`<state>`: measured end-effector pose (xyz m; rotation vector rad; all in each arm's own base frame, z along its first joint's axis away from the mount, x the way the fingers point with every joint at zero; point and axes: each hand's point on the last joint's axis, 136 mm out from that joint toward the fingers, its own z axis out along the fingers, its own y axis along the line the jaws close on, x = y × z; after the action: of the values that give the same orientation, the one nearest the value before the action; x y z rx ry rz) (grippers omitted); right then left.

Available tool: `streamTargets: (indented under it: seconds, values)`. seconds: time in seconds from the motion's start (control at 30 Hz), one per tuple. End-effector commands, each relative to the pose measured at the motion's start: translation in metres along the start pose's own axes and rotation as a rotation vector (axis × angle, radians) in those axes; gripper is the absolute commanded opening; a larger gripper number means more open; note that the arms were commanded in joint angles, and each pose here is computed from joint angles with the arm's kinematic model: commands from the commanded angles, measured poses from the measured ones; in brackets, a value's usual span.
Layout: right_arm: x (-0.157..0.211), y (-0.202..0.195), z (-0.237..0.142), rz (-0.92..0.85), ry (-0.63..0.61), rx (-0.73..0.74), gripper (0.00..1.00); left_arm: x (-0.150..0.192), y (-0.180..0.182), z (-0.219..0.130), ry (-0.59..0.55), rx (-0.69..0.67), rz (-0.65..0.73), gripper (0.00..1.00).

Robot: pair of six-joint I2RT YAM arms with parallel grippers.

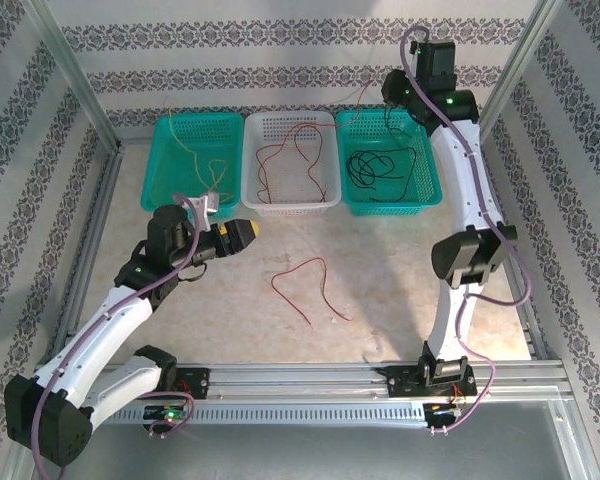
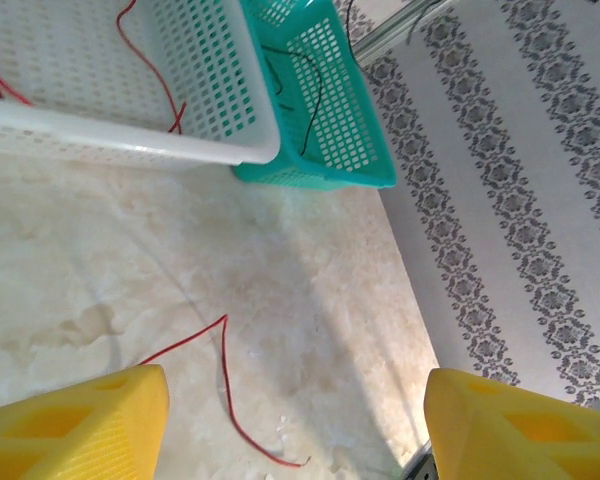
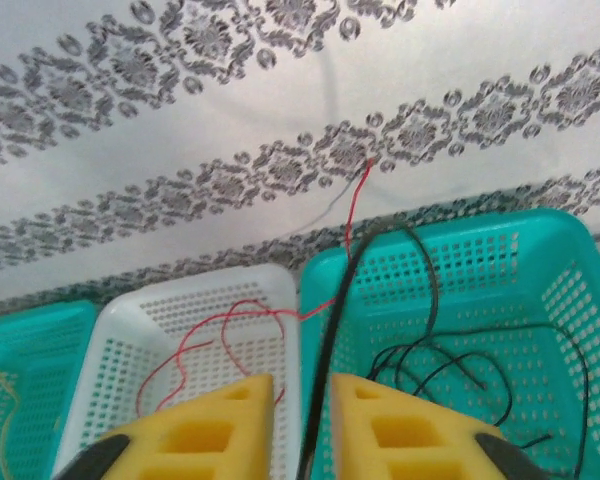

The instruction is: Untangle the cables

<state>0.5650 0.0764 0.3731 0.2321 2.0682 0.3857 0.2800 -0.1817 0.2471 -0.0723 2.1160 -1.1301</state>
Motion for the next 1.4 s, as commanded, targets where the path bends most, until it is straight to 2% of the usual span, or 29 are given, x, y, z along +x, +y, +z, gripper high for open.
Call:
streamTargets:
  seconds: [0.0,0.17,0.37,0.57,0.8,0.97,1.17,1.37]
  values:
    - [0.016,-0.005,0.007,-0.009,0.086,0.010,0.34,0.008,0.001,-0.001,0.036,-0.012,-0.004,0.68]
    - [0.030,0.014,-0.001,-0.036,0.105,-0.019,0.51,0.022,0.020,0.007,0.112,-0.094,-0.013,0.67]
    - [0.057,0.050,-0.047,-0.117,0.108,-0.067,0.51,0.039,0.032,0.015,0.205,-0.148,0.004,0.63]
    - [0.130,0.069,-0.100,-0.116,0.130,-0.149,0.52,0.068,0.049,0.029,0.321,-0.205,0.005,0.58]
    - [0.242,0.061,-0.133,-0.031,0.218,-0.185,0.53,0.103,0.054,0.046,0.437,-0.215,0.014,0.53]
    - [0.297,0.039,-0.147,0.019,0.274,-0.161,0.53,0.120,0.056,0.054,0.486,-0.222,-0.002,0.52]
    - [0.327,0.019,-0.156,0.063,0.312,-0.152,0.54,0.134,0.062,0.065,0.518,-0.269,0.000,0.50]
    - [0.331,0.021,-0.155,0.061,0.330,-0.168,0.54,0.149,0.072,0.078,0.547,-0.317,-0.043,0.48]
